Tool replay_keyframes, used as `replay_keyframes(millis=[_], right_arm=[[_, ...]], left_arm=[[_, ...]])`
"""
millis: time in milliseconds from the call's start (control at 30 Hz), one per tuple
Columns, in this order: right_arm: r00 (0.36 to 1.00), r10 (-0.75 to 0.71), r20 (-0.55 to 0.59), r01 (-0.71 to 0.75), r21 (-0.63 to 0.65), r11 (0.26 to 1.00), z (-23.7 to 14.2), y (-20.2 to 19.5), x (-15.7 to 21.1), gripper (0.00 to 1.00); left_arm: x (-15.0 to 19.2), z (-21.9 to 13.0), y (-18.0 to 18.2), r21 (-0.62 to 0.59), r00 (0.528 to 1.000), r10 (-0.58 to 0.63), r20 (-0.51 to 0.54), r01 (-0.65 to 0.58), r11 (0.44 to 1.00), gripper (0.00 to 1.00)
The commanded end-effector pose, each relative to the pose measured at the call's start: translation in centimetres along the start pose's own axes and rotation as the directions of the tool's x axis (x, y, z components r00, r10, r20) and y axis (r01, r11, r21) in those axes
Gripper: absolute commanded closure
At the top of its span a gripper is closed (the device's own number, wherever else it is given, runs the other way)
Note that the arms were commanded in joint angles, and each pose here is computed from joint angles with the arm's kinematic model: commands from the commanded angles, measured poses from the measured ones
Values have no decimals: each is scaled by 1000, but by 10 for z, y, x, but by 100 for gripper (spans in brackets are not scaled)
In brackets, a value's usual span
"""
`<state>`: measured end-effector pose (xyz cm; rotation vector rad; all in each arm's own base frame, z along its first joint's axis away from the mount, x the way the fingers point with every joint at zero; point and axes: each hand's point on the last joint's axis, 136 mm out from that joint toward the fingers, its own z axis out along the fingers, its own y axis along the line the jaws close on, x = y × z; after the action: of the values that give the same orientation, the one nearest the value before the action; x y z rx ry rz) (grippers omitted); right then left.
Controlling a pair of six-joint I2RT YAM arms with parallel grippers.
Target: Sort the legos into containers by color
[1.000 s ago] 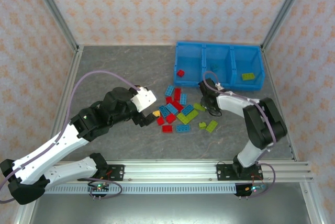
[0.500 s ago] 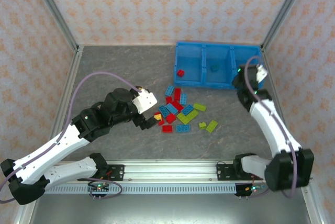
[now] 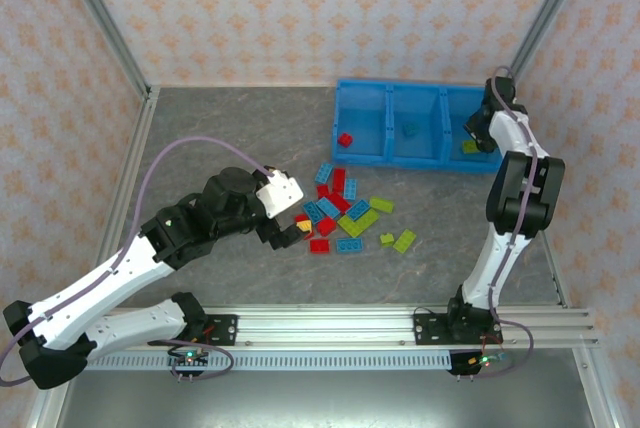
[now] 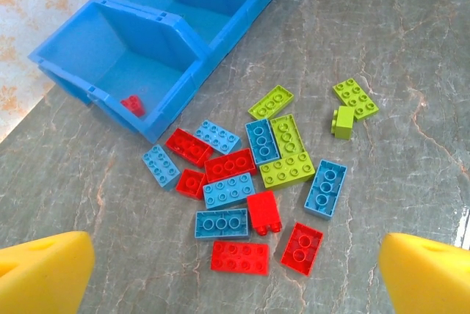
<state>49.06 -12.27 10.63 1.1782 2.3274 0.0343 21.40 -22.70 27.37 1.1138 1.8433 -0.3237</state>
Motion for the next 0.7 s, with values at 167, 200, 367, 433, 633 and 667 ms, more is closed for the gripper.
replay_keyframes(millis=[167, 200, 367, 433, 633, 667], right_arm=[[999, 35, 0, -35, -124, 992, -76, 7, 8, 37], [999, 46, -20, -49, -149, 988, -84, 5, 19, 37], [998, 28, -56, -42, -268, 962, -141, -6, 74, 33], [998, -24, -60, 2, -338, 941, -167, -4, 100, 30], [947, -295, -128, 207, -460, 863, -230, -2, 195, 26], [926, -345, -155, 234, -483, 844, -236, 0, 213, 26]], left_arm=[[-2, 15, 17, -86, 996, -78, -33, 75, 993, 0], [-2, 18, 29, -150, 990, -137, -38, 130, 980, 0], [0, 43, 53, -281, 878, -473, -76, 436, 855, 0], [5, 61, 52, -274, 798, -591, -118, 545, 792, 0], [42, 125, 59, -383, 580, -790, -201, 695, 608, 4], [48, 136, 62, -405, 552, -808, -205, 704, 584, 6]])
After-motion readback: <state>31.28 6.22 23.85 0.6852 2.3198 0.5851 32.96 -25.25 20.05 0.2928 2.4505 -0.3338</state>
